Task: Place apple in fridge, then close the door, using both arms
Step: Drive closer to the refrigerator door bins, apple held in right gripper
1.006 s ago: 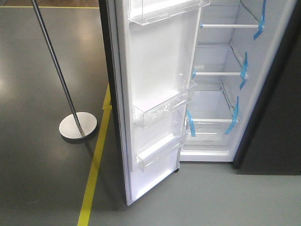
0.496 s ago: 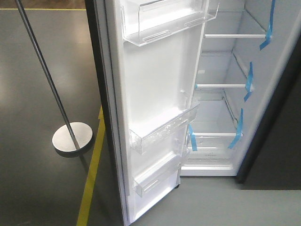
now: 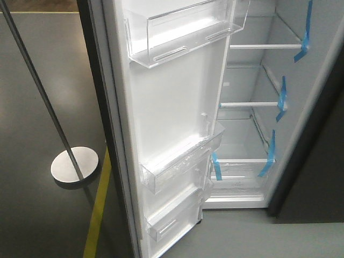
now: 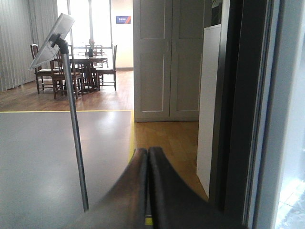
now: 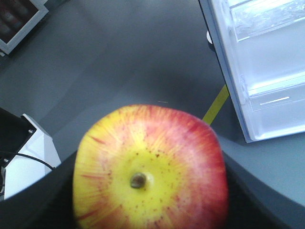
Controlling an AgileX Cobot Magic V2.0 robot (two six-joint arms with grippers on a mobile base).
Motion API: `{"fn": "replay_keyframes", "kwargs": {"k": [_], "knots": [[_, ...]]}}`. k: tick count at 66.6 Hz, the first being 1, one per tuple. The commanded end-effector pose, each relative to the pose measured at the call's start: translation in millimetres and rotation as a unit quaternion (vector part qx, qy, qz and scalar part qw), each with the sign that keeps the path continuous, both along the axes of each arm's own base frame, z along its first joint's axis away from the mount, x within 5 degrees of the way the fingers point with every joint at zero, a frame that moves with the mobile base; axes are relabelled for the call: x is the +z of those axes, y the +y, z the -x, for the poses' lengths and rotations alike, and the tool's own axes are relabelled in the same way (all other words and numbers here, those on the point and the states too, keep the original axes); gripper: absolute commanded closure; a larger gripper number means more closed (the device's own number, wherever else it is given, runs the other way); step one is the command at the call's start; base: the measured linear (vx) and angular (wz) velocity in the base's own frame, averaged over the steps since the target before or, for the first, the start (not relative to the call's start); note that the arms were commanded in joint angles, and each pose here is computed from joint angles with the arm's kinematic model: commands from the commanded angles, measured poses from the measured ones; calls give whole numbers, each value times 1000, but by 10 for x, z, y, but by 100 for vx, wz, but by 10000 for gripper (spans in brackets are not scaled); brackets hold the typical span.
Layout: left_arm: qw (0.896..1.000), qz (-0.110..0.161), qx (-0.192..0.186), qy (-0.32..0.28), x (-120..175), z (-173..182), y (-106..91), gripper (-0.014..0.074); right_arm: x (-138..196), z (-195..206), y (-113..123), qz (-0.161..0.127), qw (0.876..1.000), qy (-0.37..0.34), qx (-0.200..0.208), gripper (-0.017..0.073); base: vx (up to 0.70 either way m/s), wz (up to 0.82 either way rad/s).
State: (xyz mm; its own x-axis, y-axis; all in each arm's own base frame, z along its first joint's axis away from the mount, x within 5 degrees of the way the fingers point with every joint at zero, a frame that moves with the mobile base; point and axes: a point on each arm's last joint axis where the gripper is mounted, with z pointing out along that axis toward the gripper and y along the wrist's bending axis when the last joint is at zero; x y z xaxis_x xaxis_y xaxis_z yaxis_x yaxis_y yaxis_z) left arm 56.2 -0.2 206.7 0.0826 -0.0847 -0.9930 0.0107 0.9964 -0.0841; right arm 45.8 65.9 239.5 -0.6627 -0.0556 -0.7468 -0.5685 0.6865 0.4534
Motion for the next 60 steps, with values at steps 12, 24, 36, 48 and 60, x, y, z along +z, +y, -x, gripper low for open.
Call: {"fn": "replay_keyframes", "kwargs": {"k": [12,24,36,48,60], "knots": [[999,4,2,-33,23,12,3,600,122,-32,18,-29,999,-19,-7,288,7,-4],[999,4,2,-33,23,12,3,600,122,-32,18,-29,999,-19,-7,288,5,-2],[999,4,2,-33,23,12,3,600,122,-32,18,-29,999,-19,-7,288,6,-2],[999,4,2,-33,23,12,3,600,122,-32,18,-29,999,-19,-7,288,6,0],[999,4,2,-33,23,12,3,600,122,-32,18,-29,999,-19,-7,288,5,0]]}}
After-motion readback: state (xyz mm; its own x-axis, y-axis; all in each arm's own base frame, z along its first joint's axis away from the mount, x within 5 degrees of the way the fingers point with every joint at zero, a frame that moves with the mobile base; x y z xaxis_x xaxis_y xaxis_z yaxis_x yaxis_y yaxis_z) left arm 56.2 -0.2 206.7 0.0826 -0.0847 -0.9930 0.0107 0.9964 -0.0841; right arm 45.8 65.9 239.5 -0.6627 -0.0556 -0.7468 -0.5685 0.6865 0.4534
